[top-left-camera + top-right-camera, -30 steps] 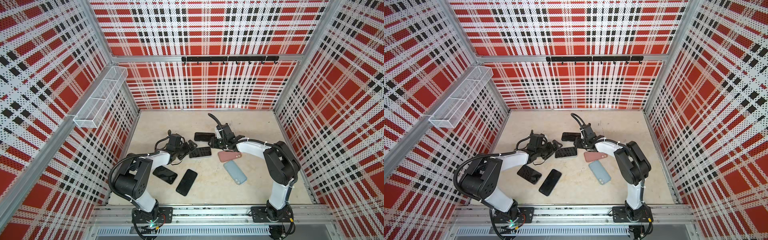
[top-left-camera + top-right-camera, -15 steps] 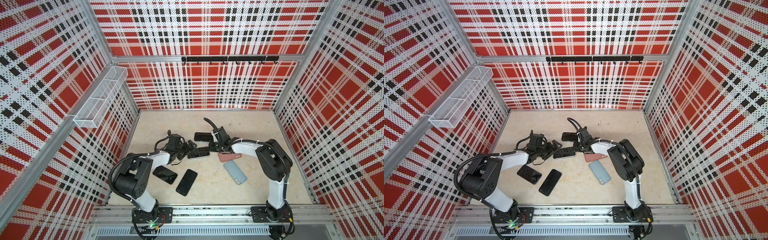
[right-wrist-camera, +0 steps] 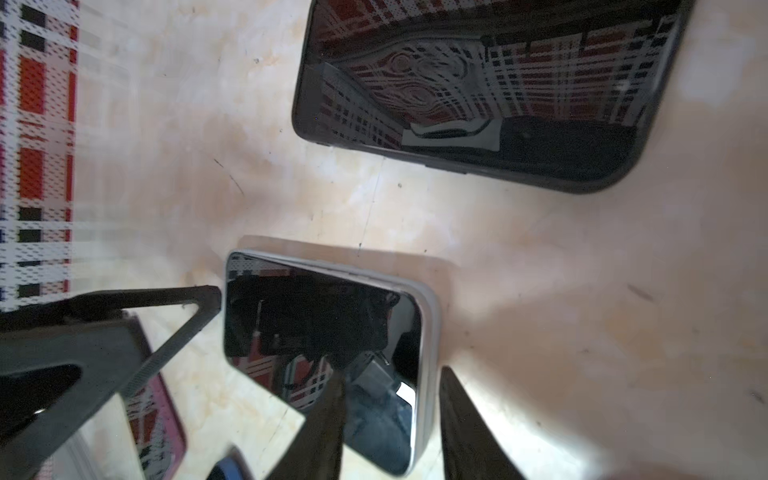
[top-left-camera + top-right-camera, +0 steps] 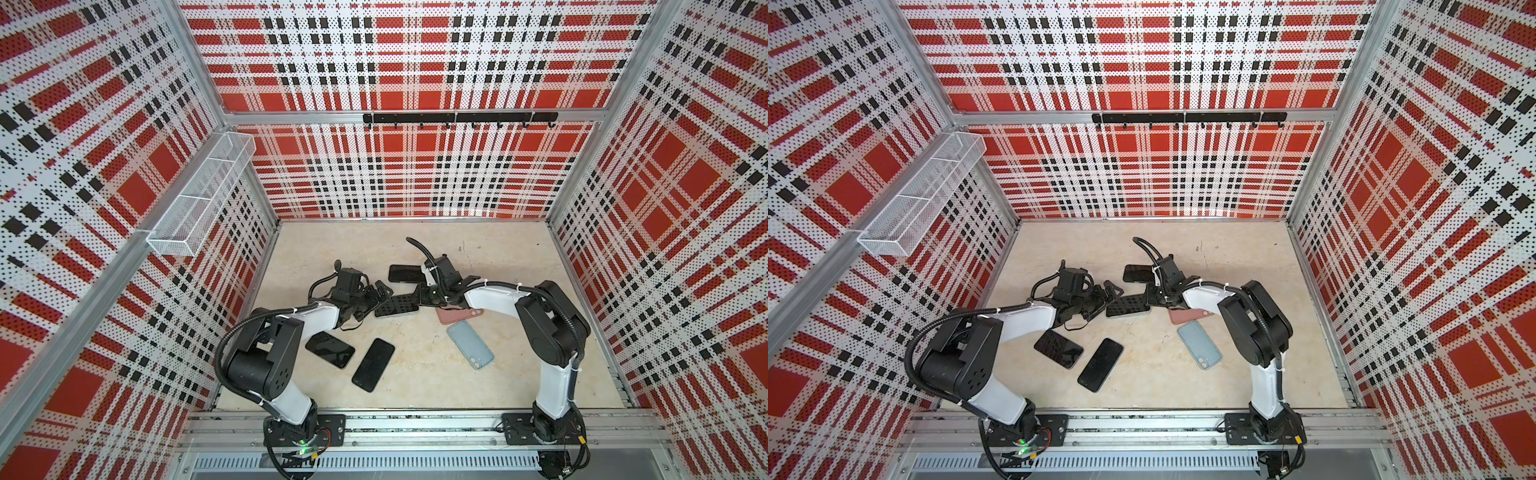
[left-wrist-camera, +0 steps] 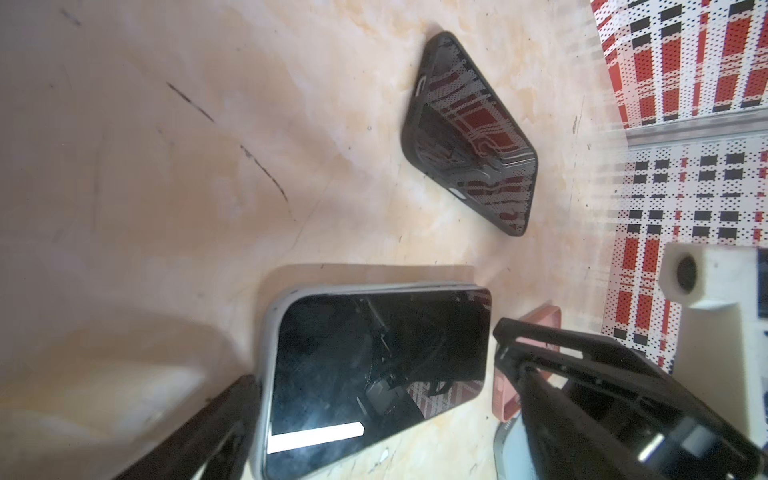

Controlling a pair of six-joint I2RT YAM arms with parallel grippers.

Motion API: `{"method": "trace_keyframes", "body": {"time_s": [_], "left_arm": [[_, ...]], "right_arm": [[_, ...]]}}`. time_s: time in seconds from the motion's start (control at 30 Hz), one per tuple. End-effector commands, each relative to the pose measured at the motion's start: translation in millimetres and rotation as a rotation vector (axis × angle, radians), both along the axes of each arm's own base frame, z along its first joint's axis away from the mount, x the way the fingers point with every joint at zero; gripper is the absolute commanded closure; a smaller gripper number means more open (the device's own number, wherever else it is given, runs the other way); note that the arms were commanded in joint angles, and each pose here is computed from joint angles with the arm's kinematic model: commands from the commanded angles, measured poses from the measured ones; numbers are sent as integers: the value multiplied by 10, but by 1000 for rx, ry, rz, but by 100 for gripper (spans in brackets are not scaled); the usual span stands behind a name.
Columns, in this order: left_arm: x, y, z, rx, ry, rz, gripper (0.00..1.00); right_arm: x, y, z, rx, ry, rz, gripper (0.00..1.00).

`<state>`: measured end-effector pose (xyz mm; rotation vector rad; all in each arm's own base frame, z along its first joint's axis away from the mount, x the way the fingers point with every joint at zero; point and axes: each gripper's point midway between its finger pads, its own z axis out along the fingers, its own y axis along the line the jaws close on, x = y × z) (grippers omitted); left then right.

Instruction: Put the phone into the phone case

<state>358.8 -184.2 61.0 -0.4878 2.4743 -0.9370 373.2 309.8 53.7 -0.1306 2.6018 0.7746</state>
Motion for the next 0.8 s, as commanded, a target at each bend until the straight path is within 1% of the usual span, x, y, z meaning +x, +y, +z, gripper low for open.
{"method": "trace_keyframes", "body": {"time_s": [0.0,0.13,0.3,0.5,0.63,0.7,0.77], "left_arm": [[-45,4,55,13,-9,-14,1],[-83,6,-53,18,21,-20,0],[-101,1,-124,20,39,-20,0],[-69,-56,-108,8,15,-30,0],[-68,-78,-160,0,24,-32,0],[-64,-94,-178,-4,23,-34,0],[-64,-98,-221,-4,24,-34,0]], "right_arm": [[58,-32,224,83,-19,15,49],[33,37,152,145,25,55,42],[-6,154,18,205,78,89,38],[-30,223,-141,253,131,98,36],[-53,252,-199,278,153,105,35],[-63,275,-200,300,163,115,34],[-88,322,-167,348,169,142,33]]}}
